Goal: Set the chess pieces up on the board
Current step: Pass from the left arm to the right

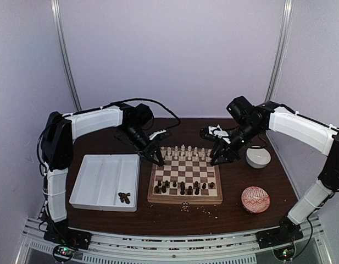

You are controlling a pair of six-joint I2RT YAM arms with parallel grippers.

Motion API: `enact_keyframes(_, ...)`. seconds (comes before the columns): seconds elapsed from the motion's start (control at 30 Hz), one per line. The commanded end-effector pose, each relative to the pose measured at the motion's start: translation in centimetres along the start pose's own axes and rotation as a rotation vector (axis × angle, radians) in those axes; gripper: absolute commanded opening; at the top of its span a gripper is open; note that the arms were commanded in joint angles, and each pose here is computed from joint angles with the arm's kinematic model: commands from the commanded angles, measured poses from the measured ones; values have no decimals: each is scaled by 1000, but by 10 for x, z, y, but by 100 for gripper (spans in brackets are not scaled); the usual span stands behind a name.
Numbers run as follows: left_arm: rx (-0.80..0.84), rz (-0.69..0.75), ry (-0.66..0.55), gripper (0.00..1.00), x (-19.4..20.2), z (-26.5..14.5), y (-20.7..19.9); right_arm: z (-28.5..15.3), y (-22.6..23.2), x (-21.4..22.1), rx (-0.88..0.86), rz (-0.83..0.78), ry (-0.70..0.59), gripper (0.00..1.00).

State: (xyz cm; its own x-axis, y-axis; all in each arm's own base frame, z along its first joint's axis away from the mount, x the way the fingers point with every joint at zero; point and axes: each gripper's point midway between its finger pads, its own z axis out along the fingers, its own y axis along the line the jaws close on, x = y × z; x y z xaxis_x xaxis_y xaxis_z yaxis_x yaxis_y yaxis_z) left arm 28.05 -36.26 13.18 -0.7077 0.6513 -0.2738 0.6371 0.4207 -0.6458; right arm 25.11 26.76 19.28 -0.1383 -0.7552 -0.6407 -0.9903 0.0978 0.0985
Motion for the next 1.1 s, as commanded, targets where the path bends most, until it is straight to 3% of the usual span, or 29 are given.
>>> enact_keyframes(0.0, 224, 73, -1, 4, -3, -2, -41, 1, -4, -34, 19, -208, -48, 42)
enact_keyframes(0.17, 305, 78, 5, 5, -5, 2, -47, 25, -8, -76, 17, -405, -64, 48)
enact_keyframes(0.4, 358, 71, 13, 7, -5, 2, -53, 61, -6, -97, 14, -523, -40, 50)
enact_keyframes(0.77, 396, 86, -1, 8, -7, -5, -64, 80, -2, -98, 74, -604, 13, 49)
enact_keyframes(1.07, 413, 85, -5, 8, -8, -6, -66, 91, 5, -100, 91, -624, 35, 43)
